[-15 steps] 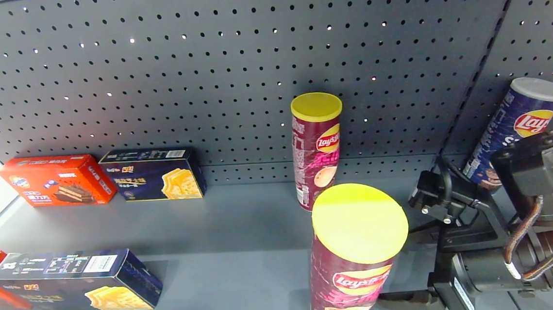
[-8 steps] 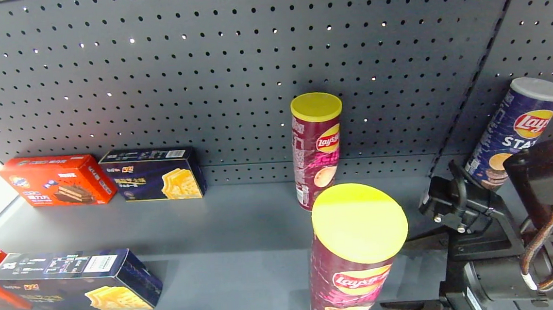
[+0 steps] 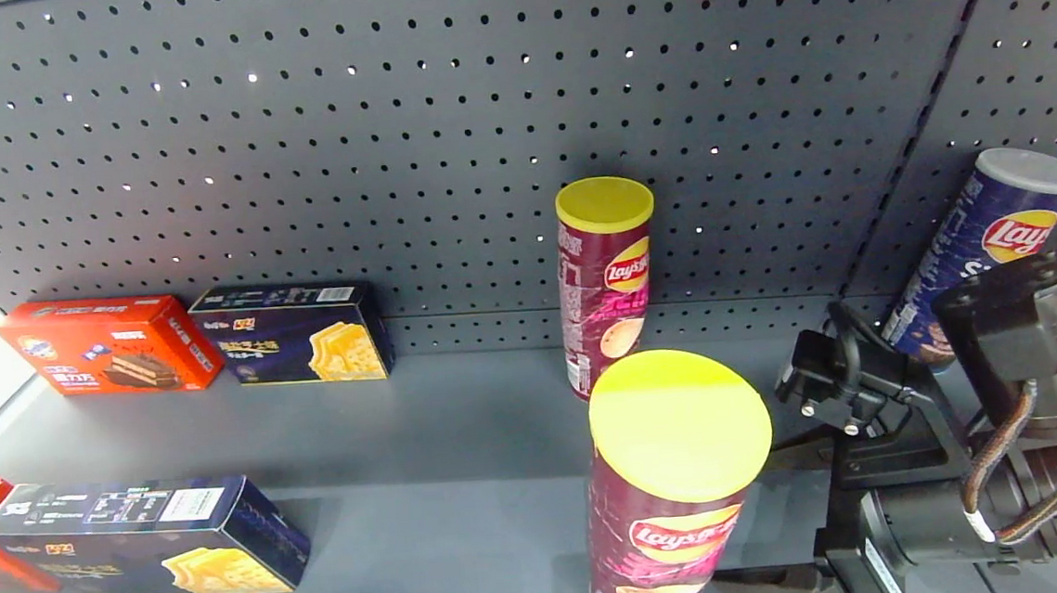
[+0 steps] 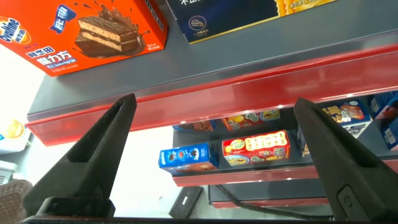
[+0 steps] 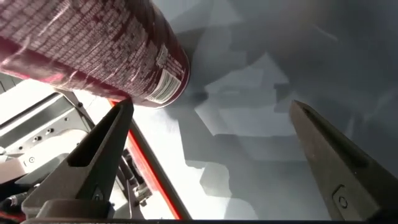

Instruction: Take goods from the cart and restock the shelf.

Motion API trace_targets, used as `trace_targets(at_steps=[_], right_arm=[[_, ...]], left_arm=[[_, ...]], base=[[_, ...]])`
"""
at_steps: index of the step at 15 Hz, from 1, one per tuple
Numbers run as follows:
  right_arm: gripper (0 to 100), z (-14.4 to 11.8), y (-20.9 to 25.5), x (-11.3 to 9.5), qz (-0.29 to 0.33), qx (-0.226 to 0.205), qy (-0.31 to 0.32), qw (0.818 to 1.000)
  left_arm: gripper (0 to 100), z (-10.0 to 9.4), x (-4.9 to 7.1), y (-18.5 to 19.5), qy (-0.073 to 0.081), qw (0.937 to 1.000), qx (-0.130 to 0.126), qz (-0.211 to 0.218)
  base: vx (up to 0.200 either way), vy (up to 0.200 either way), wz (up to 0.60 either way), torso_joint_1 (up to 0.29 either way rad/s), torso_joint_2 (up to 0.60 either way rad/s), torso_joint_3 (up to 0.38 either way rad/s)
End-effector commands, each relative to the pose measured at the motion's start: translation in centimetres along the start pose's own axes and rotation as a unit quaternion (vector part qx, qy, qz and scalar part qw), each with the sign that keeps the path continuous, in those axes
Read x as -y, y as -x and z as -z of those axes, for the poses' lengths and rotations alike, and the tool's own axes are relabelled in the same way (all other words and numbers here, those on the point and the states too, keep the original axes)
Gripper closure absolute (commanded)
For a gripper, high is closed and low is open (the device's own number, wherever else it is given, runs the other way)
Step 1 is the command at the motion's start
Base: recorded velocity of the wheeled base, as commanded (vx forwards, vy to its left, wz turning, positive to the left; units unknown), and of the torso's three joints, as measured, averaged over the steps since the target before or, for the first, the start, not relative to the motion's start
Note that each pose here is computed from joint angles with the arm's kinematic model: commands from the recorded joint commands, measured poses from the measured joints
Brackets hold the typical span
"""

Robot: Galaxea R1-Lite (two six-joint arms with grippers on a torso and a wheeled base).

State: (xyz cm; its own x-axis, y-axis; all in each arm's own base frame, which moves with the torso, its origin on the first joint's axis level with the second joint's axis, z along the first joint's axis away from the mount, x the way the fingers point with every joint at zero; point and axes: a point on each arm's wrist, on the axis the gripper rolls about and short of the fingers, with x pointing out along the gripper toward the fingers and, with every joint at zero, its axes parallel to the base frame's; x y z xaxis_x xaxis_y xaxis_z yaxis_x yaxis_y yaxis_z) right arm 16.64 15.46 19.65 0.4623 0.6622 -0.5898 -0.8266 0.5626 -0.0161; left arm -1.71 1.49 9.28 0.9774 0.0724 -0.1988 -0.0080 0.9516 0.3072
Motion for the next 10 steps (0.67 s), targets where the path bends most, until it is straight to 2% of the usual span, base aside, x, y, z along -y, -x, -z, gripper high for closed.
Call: trace_targets(at_steps=[1, 10], right_arm=[[0, -0.31, -0.49, 0.12, -0.001, -0.002, 0.000, 1.000], [0, -0.25, -0.25, 0.10, 0.000, 0.000, 0.000, 1.000]], left_arm=[[0, 0.00, 0.00, 0.01, 0.000, 1.0000, 0.000, 0.000], [0, 0.00, 0.00, 0.01, 0.001, 1.0000, 0.000, -0.001]], base=[[0.000, 0.000, 0.00, 0.000, 0.00, 0.000], [0.000, 0.000, 0.00, 0.000, 0.00, 0.000]])
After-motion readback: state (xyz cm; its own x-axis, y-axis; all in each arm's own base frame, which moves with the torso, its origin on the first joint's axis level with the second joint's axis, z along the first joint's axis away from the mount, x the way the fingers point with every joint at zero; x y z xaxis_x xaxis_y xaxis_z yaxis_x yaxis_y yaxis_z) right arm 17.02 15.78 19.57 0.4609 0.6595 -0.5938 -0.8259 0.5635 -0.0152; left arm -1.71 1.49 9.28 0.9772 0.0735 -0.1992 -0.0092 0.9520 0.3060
